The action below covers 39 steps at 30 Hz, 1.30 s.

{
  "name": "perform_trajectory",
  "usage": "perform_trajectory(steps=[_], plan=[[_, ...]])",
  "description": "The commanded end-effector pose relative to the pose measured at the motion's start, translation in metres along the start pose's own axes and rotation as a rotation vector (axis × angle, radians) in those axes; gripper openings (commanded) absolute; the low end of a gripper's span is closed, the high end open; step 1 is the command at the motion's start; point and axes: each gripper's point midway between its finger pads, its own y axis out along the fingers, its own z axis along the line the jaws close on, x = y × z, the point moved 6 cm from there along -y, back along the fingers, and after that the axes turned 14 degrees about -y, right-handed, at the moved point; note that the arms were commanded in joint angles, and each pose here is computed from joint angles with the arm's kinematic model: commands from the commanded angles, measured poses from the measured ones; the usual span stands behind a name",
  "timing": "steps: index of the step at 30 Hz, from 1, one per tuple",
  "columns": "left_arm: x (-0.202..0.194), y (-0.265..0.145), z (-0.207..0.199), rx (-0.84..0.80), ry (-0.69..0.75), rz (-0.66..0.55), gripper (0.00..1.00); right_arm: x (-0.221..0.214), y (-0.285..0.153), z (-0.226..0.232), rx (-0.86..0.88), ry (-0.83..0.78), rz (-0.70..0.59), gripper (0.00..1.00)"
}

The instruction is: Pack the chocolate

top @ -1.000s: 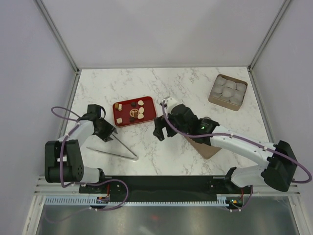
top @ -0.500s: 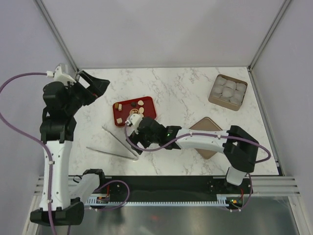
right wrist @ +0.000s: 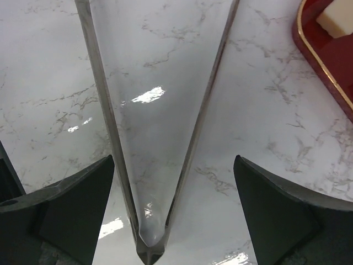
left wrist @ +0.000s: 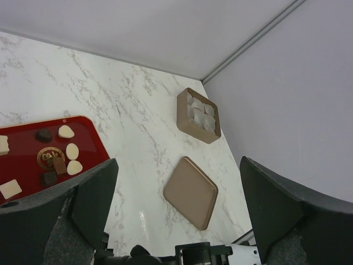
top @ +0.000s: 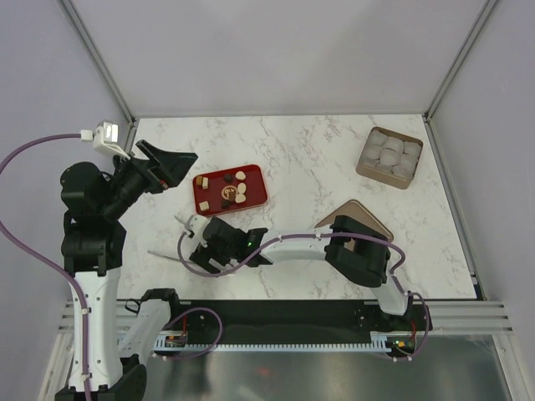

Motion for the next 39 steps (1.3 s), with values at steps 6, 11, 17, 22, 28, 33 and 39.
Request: perform_trajectory(steps=[6, 11, 17, 22, 28, 33, 39], plan=[[-0.004, -0.004, 0.003, -0.005, 0.025, -0.001, 1.0, 0.019, 0.023, 0.014, -0.072, -0.094, -0.06, 0.98], [-0.004, -0.005, 0.004, 0.001, 0.031, -0.008, 1.0, 0.014, 0.034, 0.015, -0.098, -0.109, -0.068, 0.98], [-0.006, -0.002, 0.009, 0.013, 0.022, 0.002, 1.0, 0.014, 0.044, 0.015, -0.1, -0.125, -0.083, 0.98], [-0.007, -0.001, 0.011, 0.015, 0.025, 0.008, 1.0, 0.005, 0.051, 0.021, -0.049, -0.097, -0.078, 0.96], [-0.007, 0.001, 0.014, 0.028, 0.024, 0.005, 1.0, -0.005, 0.05, 0.029, -0.001, -0.025, -0.079, 0.91], [-0.007, 0.002, 0.017, 0.037, 0.04, 0.005, 1.0, -0.02, 0.048, 0.027, -0.025, -0.02, -0.042, 0.85], [-0.001, -0.001, 0.024, 0.092, 0.063, -0.068, 1.0, -0.033, 0.044, 0.024, -0.055, -0.051, -0.004, 0.78]])
